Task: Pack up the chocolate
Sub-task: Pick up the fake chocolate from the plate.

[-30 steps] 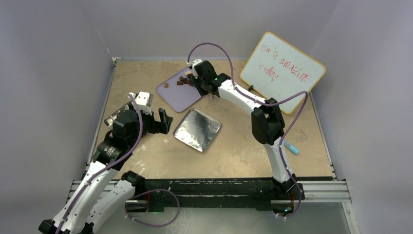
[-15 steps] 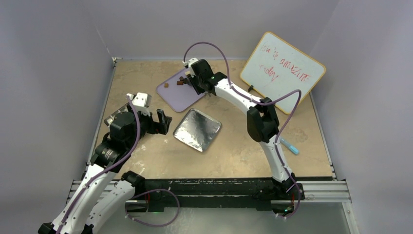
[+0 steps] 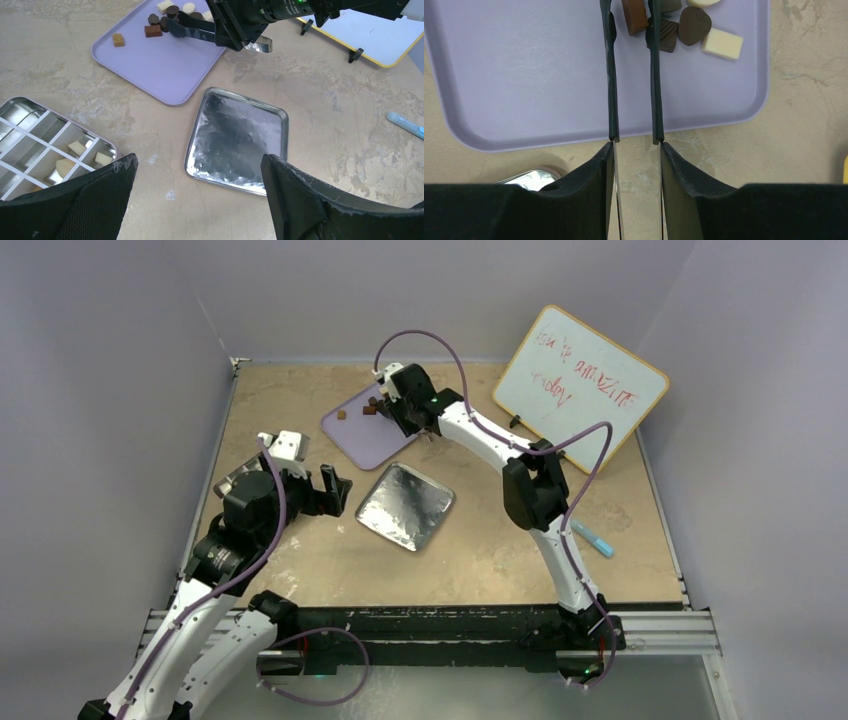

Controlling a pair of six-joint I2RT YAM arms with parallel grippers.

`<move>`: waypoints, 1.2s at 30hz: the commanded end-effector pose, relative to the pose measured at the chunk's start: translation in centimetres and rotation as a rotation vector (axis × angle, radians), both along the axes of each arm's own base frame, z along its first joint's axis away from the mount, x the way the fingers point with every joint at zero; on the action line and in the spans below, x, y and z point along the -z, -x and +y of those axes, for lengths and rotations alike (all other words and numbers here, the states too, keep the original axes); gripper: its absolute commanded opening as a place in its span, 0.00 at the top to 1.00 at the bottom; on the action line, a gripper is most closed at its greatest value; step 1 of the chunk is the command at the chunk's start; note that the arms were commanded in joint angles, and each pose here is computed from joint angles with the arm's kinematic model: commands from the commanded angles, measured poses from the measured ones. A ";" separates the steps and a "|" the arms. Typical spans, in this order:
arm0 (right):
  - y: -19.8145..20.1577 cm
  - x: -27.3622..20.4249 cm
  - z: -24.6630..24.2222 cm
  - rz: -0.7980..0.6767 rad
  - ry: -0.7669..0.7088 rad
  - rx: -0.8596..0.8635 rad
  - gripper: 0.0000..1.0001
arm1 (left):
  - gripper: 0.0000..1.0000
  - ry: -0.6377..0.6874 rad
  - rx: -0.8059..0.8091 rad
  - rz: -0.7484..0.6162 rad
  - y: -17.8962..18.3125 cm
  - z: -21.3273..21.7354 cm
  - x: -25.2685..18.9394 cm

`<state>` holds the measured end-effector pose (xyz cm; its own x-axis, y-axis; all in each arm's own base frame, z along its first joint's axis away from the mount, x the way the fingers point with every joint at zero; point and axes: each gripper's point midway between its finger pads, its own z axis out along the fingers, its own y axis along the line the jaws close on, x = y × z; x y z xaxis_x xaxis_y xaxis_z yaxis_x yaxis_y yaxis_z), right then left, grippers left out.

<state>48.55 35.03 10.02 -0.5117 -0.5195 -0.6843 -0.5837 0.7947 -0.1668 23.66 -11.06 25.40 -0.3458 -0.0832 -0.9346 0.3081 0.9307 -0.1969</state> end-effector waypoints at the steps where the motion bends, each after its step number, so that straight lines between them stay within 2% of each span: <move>1: -0.3 -2.6 0.7 -0.043 -0.030 -0.034 0.61 | 0.09 -0.001 -0.005 -0.027 -0.3 0.1 -0.3; 20: -0.7 -1.4 0.6 -0.030 0.002 -0.026 0.65 | 0.09 0.005 -0.015 -0.043 -0.1 0.4 -0.7; 30: 1.1 -2.5 0.9 0.004 -0.054 -0.040 0.93 | 0.10 0.006 -0.021 -0.049 -0.1 0.5 -0.9; 36: 2.8 -3.8 2.1 0.034 -0.139 -0.078 1.00 | 0.10 0.007 -0.034 -0.060 0.0 0.8 -1.1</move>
<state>47.01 35.41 8.18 -0.5405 -0.5379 -0.6469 -0.6260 0.7709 -0.1178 23.34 -10.64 26.11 -0.3177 -0.0961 -0.9433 0.3012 0.9331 -0.1965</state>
